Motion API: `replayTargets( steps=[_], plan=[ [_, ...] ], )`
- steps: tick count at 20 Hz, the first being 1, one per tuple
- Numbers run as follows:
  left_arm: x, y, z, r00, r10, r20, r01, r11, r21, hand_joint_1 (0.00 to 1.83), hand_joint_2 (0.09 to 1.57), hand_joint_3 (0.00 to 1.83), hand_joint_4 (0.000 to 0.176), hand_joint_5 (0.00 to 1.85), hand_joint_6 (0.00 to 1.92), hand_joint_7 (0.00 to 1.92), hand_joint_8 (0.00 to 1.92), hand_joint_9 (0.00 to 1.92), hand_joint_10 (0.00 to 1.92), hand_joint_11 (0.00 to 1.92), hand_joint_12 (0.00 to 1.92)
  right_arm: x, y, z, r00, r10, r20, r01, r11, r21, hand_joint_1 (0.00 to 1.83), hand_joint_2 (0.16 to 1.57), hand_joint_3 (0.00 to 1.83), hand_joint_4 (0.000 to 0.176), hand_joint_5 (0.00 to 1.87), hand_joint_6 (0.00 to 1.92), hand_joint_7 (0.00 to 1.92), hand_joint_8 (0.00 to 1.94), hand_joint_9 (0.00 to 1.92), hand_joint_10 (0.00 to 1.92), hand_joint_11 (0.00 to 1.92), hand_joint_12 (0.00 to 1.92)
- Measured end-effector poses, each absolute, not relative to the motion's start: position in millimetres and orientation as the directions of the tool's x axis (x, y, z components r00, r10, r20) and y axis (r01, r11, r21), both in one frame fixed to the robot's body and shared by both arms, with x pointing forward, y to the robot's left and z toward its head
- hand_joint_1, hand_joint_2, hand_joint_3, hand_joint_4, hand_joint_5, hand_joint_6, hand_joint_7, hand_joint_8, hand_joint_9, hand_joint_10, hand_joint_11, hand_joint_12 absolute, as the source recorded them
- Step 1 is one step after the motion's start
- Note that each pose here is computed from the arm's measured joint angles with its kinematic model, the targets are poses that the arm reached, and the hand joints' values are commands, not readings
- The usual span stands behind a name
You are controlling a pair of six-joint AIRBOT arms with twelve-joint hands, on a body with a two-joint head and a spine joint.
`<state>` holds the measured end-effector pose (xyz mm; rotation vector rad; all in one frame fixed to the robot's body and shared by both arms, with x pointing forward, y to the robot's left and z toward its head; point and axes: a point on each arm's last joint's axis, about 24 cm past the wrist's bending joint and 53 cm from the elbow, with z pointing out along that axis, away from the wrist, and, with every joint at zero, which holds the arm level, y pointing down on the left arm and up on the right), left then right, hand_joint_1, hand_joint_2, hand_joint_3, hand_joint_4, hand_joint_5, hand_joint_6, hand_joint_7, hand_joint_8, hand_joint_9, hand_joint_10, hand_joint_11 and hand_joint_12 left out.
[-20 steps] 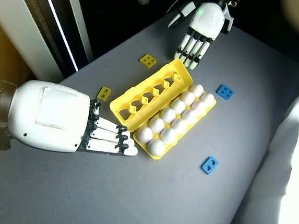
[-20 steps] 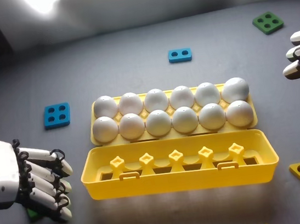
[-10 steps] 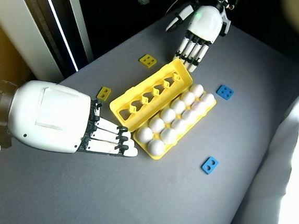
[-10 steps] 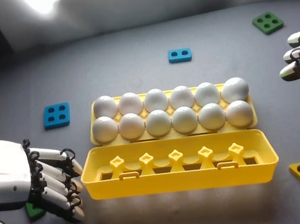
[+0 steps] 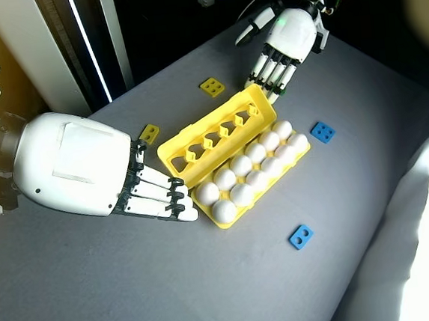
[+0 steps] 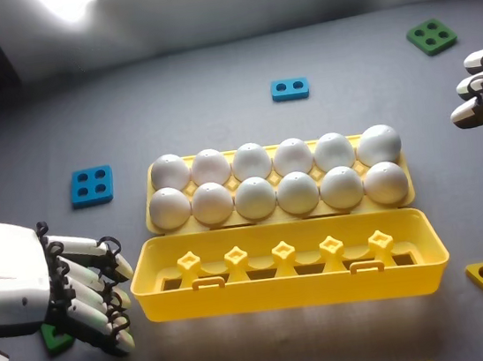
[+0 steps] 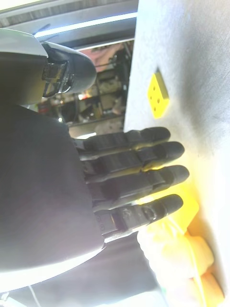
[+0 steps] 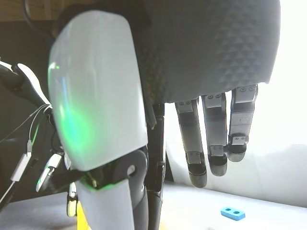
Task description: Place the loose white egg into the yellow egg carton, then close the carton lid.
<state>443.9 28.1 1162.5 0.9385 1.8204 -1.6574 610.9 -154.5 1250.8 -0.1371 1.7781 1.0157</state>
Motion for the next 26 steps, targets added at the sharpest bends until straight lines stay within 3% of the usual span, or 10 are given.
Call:
replayTargets(
  steps=[5, 7, 8, 12, 18, 26],
  plan=[
    [444.6, 27.5, 1165.0, -0.632, 0.152, -0.76, 0.77, 0.017, -0.637, 0.0, 1.22, 0.0, 0.0, 0.57, 0.0, 0.57, 0.0, 0.47, 0.0, 0.0, 0.63, 611.0, -155.1, 1250.7, -0.456, 0.354, -0.817, -0.523, 0.636, 0.568, 1.09, 0.99, 0.0, 0.176, 1.27, 0.48, 0.36, 0.0, 0.18, 0.0, 0.0, 0.0],
    [444.6, 27.3, 1165.5, -0.632, 0.151, -0.76, 0.77, 0.016, -0.638, 0.0, 1.22, 0.0, 0.0, 0.59, 0.01, 0.59, 0.01, 0.49, 0.01, 0.03, 0.64, 611.0, -155.4, 1250.8, -0.456, 0.354, -0.817, -0.522, 0.636, 0.568, 1.08, 1.01, 0.0, 0.176, 1.21, 0.58, 0.34, 0.0, 0.17, 0.0, 0.02, 0.01],
    [443.3, 26.5, 1165.6, -0.633, 0.152, -0.759, 0.769, 0.014, -0.639, 0.0, 1.23, 0.0, 0.0, 0.57, 0.0, 0.57, 0.0, 0.48, 0.0, 0.01, 0.62, 611.0, -155.4, 1250.8, -0.456, 0.354, -0.817, -0.522, 0.636, 0.568, 1.06, 1.04, 0.01, 0.176, 1.13, 0.72, 0.31, 0.01, 0.14, 0.01, 0.01, 0.0],
    [437.8, 23.7, 1166.7, -0.635, 0.156, -0.757, 0.767, 0.003, -0.642, 0.0, 1.19, 0.0, 0.0, 0.29, 0.0, 0.26, 0.0, 0.21, 0.0, 0.0, 0.41, 611.0, -157.0, 1251.7, -0.454, 0.358, -0.816, -0.52, 0.637, 0.569, 1.05, 1.04, 0.0, 0.176, 1.13, 0.73, 0.3, 0.0, 0.16, 0.0, 0.03, 0.01],
    [429.0, 18.9, 1163.0, -0.624, 0.176, -0.761, 0.773, -0.001, -0.634, 0.0, 1.15, 0.0, 0.0, 0.04, 0.0, 0.01, 0.0, 0.0, 0.0, 0.0, 0.01, 610.4, -156.5, 1252.4, -0.454, 0.358, -0.816, -0.524, 0.633, 0.569, 1.05, 1.04, 0.0, 0.176, 1.13, 0.73, 0.31, 0.0, 0.14, 0.0, 0.0, 0.0],
    [444.1, 17.0, 1190.7, -0.587, 0.121, -0.8, 0.803, -0.033, -0.595, 0.0, 1.12, 0.0, 0.0, 0.0, 0.0, 0.0, 0.0, 0.0, 0.0, 0.0, 0.0, 610.6, -156.8, 1252.5, -0.454, 0.358, -0.816, -0.524, 0.634, 0.569, 1.06, 1.04, 0.0, 0.176, 1.14, 0.71, 0.31, 0.0, 0.15, 0.0, 0.0, 0.0]
  ],
)
